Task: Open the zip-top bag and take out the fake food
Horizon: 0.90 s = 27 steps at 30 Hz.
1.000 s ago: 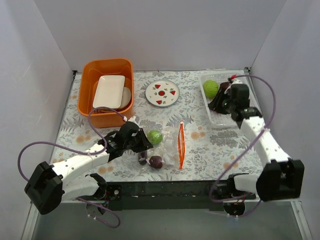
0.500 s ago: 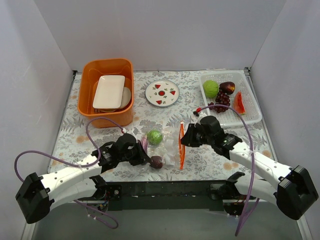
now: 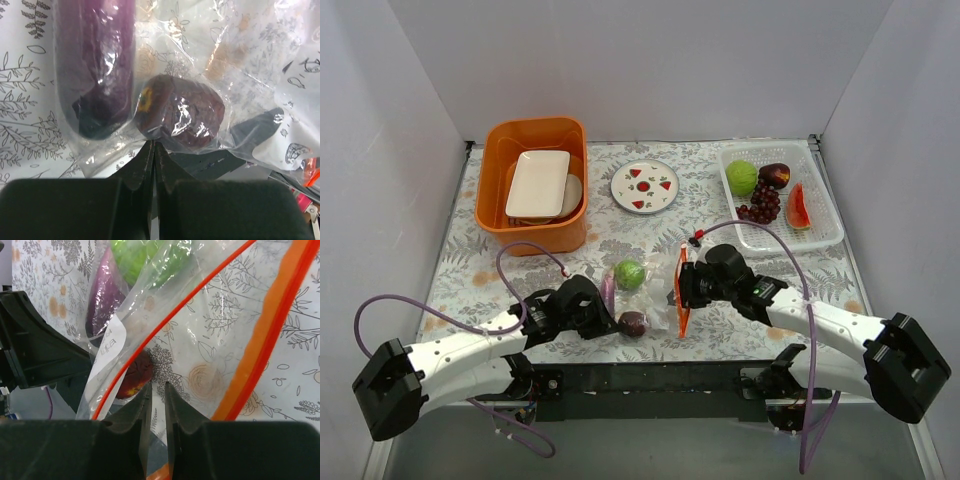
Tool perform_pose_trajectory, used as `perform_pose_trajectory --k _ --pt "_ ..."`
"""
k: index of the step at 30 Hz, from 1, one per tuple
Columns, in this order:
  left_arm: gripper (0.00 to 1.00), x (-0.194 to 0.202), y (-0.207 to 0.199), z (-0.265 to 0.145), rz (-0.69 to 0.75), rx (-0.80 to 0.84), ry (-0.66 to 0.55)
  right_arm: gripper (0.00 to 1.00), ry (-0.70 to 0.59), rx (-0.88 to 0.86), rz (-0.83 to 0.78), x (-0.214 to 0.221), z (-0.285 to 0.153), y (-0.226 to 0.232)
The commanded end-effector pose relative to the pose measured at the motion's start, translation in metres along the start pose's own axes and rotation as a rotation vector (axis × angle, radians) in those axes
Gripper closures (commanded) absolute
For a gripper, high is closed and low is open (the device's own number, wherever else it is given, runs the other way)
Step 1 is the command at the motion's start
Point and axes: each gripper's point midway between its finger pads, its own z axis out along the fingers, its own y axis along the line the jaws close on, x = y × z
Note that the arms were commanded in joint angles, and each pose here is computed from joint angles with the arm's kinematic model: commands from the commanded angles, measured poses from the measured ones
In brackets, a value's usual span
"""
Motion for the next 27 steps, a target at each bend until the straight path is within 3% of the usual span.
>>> perform_pose_trajectory --k 1,3,7,14,27 --pt "1.0 -0.002 0.007 0.012 -0.02 -0.02 -0.023 0.76 0.004 -0.077 -0.015 0.003 0.007 0.013" --pt "1.0 -0.002 0.006 0.015 -0.025 -0.009 -0.027 0.76 0.024 -0.082 -0.019 0.009 0.011 0.013" --pt "1.0 -0.003 0.012 0.021 -0.028 -0.027 -0.035 0.66 0.055 -0.112 -0.029 0.021 0.018 0.016" --pt "1.0 -0.007 0.021 0.027 -0.025 -0.067 -0.064 0.36 0.087 -0.141 -0.073 0.038 0.035 0.033" --pt "1.0 0.0 0.029 0.035 0.0 -0.094 -0.024 0.22 0.09 -0.121 -0.158 0.047 0.056 0.056"
